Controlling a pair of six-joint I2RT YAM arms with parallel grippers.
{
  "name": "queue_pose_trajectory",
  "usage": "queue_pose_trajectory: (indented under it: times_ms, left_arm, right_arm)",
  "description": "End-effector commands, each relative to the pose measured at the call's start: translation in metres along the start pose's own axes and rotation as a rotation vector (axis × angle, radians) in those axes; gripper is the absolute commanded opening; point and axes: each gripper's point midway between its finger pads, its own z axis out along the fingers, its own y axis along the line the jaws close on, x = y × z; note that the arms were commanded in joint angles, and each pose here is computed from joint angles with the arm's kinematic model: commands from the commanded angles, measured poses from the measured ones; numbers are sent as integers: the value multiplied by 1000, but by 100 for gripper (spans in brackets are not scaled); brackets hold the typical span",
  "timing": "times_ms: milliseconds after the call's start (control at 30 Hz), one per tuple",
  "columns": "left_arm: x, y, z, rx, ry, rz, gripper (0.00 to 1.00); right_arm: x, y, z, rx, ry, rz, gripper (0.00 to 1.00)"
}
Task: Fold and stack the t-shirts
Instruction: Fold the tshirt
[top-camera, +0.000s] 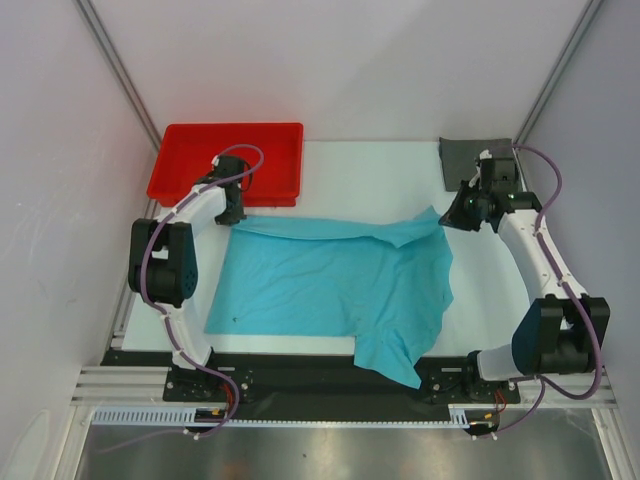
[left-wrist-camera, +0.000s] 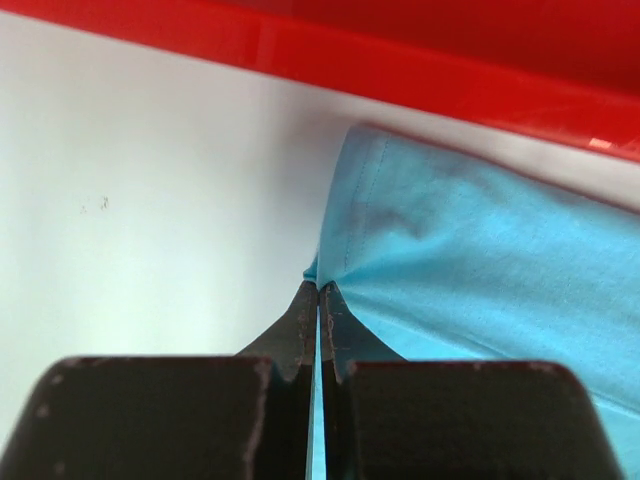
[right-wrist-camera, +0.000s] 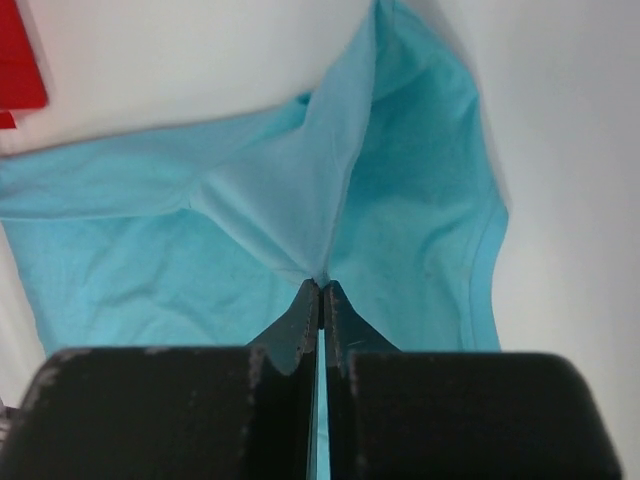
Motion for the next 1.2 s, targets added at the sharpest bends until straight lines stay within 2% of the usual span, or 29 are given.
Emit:
queue_pose_trajectory:
  times_ms: [0,467,1167]
  left_arm:
    - [1,6,-15,6,15,-22,0]
    - [40,8,-5,0,126,-4,0]
    - [62,7,2,-2,170,-2,0]
  right_arm:
    - [19,-6,-11,16,37,24,0]
    - [42,-29,-12,52,66,61,0]
    - [67,-52,2,126,144,73,0]
